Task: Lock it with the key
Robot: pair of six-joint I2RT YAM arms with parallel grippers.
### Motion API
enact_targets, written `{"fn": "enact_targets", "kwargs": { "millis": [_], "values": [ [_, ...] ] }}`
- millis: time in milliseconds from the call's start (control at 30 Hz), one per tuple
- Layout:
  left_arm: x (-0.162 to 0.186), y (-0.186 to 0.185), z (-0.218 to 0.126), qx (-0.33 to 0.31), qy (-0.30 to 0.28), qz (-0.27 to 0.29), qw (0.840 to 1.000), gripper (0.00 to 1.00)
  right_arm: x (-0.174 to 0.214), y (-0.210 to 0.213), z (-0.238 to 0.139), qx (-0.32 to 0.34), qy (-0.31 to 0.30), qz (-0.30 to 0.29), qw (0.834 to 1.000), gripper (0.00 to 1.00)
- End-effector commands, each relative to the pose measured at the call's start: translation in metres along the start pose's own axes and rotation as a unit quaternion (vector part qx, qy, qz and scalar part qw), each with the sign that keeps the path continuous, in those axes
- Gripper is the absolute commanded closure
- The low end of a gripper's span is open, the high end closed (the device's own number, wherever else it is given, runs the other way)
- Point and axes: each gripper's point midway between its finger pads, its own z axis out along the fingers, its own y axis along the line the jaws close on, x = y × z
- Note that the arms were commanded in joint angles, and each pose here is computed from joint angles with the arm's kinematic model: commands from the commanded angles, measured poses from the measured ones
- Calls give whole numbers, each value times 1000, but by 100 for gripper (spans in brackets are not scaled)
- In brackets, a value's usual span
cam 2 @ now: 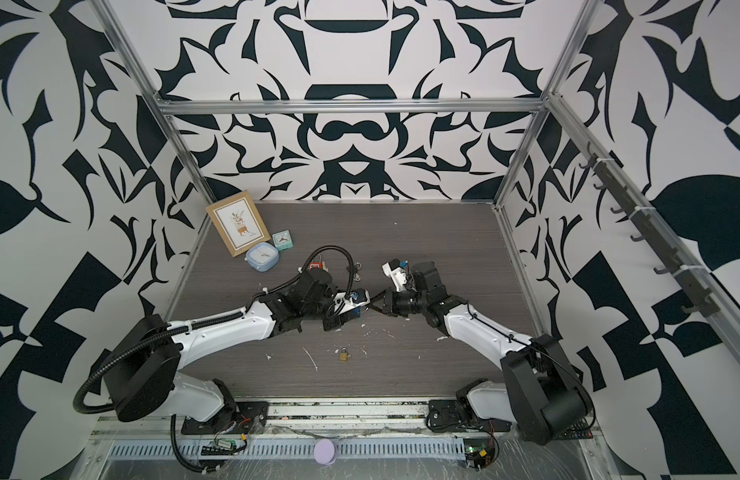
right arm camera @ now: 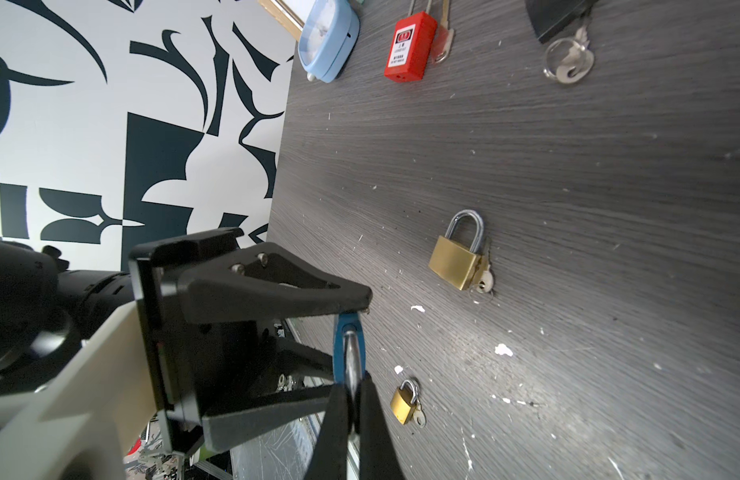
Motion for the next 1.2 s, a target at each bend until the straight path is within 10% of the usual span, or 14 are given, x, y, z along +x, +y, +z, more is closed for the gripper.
{"fn": "enact_targets", "kwargs": {
  "millis": [0, 1167],
  "values": [
    [-175, 51, -67, -89, -291, 83, 949, 100, 54, -3, 18, -11, 95, 35, 995, 100],
    [-199, 65, -80, -107, -332, 96, 932, 100, 63, -5, 35, 7, 115, 19, 993, 100]
  ]
}}
